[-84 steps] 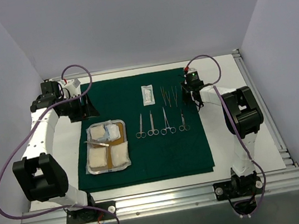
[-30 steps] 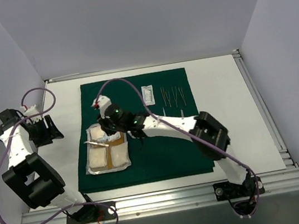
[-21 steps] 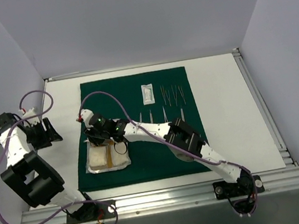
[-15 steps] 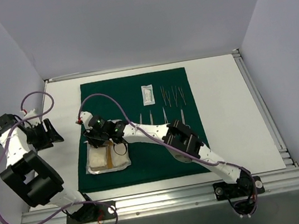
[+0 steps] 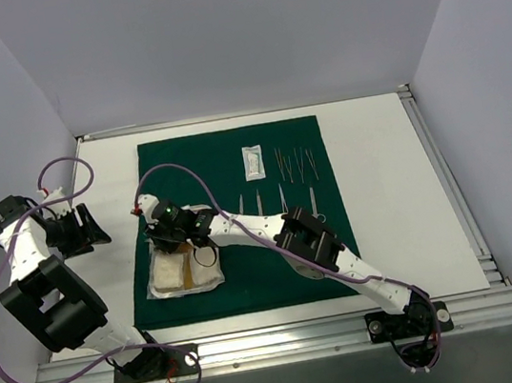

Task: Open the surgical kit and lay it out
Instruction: Pick up the medical item from the container, then place the medical item in the surgical kit.

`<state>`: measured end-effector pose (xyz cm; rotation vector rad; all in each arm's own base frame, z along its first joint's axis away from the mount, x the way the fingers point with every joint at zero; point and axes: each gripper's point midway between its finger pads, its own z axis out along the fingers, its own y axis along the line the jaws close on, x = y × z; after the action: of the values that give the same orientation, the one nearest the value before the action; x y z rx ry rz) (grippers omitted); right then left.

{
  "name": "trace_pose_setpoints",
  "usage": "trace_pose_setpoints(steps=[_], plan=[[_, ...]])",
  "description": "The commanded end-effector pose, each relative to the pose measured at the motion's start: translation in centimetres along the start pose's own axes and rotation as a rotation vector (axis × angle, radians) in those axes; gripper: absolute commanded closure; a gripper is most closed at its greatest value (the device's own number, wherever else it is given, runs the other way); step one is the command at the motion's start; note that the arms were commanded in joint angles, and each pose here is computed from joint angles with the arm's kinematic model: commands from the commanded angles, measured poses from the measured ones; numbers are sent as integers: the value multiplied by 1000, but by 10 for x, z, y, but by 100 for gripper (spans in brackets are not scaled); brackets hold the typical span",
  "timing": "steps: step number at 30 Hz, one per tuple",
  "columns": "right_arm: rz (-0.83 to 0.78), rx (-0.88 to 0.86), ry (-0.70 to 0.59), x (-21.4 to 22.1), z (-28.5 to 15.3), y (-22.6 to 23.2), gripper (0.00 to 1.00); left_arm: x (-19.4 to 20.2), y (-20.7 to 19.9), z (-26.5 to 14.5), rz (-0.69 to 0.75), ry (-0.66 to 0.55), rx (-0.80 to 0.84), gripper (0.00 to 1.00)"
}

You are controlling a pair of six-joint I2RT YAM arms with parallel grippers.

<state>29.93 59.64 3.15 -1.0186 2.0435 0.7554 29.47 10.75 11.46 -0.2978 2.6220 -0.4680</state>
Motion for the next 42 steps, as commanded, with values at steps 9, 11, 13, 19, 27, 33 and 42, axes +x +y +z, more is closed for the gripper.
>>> trace_pose_setpoints(steps=[9, 11, 13, 19, 27, 33, 42], plan=[[-1, -24, -183, -76, -46, 17, 100, -11, -16, -15, 56, -39, 63, 31], [-1, -25, -230, -93, -60, 19, 100, -11, -22, -19, 64, -40, 84, 31], [9, -17, -286, -115, -78, 20, 100, -14, -28, -24, 91, -53, 106, 32], [72, 31, -496, -166, -126, 13, 100, -18, -63, -41, 211, -82, 195, 32], [273, -28, -795, -225, -195, -21, 100, -10, -144, -57, 446, -102, 378, 29], [369, -79, -967, -228, -249, -39, 100, 4, -232, -68, 646, -95, 583, 24], [406, -125, -1113, -230, -295, -32, 100, -4, -281, -76, 708, -155, 706, 30]])
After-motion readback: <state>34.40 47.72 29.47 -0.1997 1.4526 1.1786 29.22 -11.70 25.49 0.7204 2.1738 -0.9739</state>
